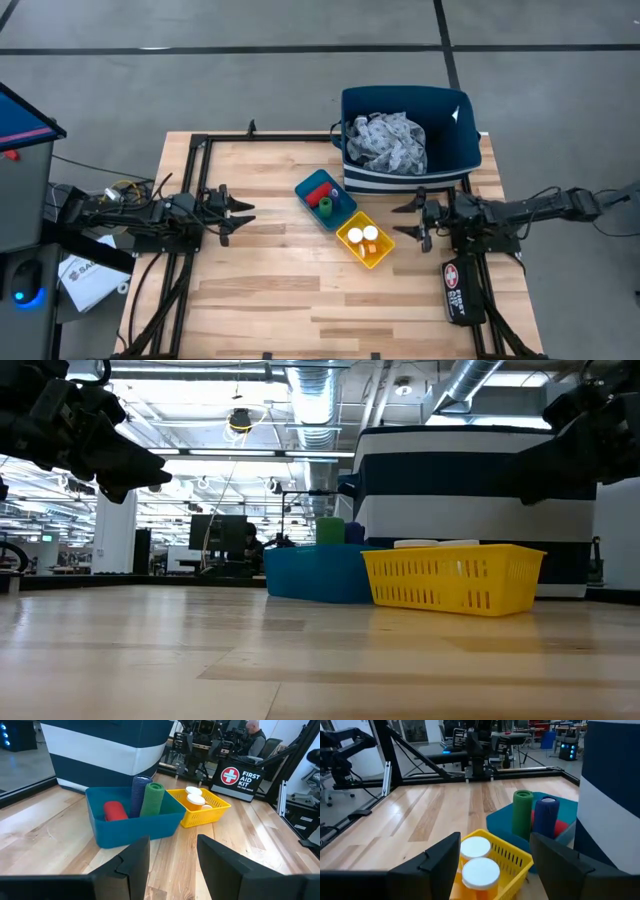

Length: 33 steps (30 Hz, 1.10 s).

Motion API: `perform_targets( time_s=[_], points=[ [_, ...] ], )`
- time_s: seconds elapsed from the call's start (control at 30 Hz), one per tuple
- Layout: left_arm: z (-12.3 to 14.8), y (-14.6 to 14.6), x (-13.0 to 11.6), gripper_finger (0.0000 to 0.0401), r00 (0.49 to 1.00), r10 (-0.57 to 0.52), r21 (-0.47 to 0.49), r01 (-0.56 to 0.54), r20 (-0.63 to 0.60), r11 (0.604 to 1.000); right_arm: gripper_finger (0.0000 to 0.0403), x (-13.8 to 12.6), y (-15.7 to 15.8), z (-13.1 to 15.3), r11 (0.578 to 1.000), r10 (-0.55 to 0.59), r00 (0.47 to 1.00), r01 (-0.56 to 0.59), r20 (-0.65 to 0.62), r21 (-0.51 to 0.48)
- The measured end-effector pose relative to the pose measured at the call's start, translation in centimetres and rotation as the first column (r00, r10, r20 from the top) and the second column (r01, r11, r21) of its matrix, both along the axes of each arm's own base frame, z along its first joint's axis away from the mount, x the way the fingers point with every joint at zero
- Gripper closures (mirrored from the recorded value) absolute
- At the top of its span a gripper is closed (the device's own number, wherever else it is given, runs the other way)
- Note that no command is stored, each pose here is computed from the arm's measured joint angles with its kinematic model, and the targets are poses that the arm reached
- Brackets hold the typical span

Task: Pick & Place Medicine items
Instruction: Return to Home Position

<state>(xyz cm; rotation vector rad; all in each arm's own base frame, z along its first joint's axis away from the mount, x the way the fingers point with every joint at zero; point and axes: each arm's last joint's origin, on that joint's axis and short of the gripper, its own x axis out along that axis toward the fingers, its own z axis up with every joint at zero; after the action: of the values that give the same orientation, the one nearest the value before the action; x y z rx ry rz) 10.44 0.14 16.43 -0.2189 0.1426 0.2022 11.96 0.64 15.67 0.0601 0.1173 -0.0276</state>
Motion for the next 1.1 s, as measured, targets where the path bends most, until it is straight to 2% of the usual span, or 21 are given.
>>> perform_targets(
  time_s=[0.23, 0.57, 0.9, 1.1],
  points=[
    [0.0, 0.0, 0.0, 0.0245, 1.0, 0.0, 0.0, 0.0, 0.0, 1.0, 0.0168, -1.2, -0.2, -0.2, 0.998, -0.018, 1.0, 0.019, -0.011, 0.063],
    [0.0, 0.0, 0.0, 0.0245, 1.0, 0.0, 0.0, 0.0, 0.0, 1.0, 0.0168, -1.7, -0.2, 0.5, 0.995, -0.009, 0.998, 0.002, 0.067, 0.1],
    [0.0, 0.0, 0.0, 0.0245, 1.0, 0.0, 0.0, 0.0, 0.001, 1.0, 0.0168, -2.2, -0.2, 1.1, 0.97, -0.011, 0.989, -0.026, 0.151, 0.241],
    [0.0, 0.0, 0.0, 0.0245, 1.0, 0.0, 0.0, 0.0, 0.001, 1.0, 0.0168, -2.2, -0.2, 1.1, 0.95, -0.02, 0.989, -0.028, 0.148, 0.31]
  ],
)
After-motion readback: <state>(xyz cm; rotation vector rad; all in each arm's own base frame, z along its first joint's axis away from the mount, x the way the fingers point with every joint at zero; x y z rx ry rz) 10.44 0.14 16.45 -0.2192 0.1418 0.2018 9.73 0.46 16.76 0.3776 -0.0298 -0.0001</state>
